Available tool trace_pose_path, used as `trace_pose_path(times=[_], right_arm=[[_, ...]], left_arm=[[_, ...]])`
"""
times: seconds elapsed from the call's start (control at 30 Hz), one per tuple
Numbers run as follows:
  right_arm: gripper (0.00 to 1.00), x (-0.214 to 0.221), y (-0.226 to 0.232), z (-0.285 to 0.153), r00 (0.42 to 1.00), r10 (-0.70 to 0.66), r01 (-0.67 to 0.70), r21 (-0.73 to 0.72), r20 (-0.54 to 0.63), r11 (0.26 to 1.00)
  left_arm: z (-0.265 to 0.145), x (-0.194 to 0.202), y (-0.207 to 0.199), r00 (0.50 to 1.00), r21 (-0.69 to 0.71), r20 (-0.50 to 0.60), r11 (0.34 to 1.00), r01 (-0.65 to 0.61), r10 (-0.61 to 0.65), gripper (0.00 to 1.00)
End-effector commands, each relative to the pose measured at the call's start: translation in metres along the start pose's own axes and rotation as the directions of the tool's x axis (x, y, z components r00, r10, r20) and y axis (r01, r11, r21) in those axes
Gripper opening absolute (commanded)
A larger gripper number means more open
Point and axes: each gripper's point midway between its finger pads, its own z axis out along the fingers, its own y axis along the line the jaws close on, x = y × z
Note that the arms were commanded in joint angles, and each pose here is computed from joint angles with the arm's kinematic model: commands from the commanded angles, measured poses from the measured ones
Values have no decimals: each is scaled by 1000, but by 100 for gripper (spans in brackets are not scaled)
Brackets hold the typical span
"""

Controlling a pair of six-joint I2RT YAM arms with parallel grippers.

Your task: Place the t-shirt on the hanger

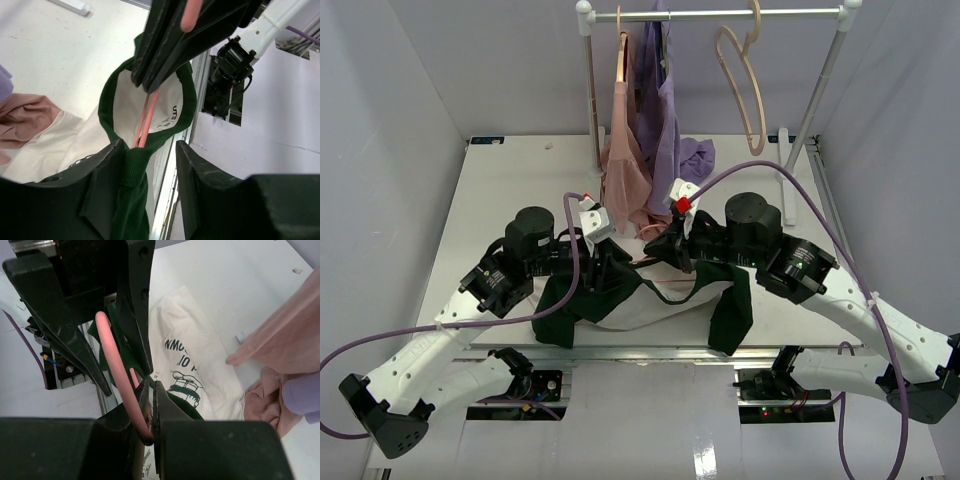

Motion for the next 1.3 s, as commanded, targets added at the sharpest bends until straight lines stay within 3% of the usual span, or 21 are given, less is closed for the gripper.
trace_pose_path(times=[0.0, 0.13, 0.27, 0.5, 0.7, 1.0, 1.27], right_arm=[[8, -17, -8, -15, 997, -24, 20, 60, 67, 998], [8, -13, -9, -17, 998, -23, 18, 69, 63, 997], [8, -8, -13, -20, 998, -20, 15, 92, 55, 996], [8, -12, -26, -33, 999, -12, 5, 166, 44, 986], [8, -29, -32, -46, 997, -7, -10, 219, 76, 976], [8, -59, -24, -56, 992, 0, -24, 194, 125, 981], [8, -73, -16, -56, 989, 5, -27, 149, 146, 989]], left_arm=[[-9, -28, 6, 998, -82, 63, 997, 1, 4, 60], [-14, -36, 9, 996, -123, 85, 992, -4, 14, 75], [-25, -42, 14, 994, -182, 97, 983, -25, 43, 77], [-56, -31, 41, 998, -403, 19, 914, -46, 58, 74], [-74, -13, 38, 1000, -449, -9, 893, -19, 16, 66], [-78, 27, 49, 995, -513, -85, 858, 7, -59, 66], [-74, 37, 54, 992, -527, -87, 849, 30, -89, 67]])
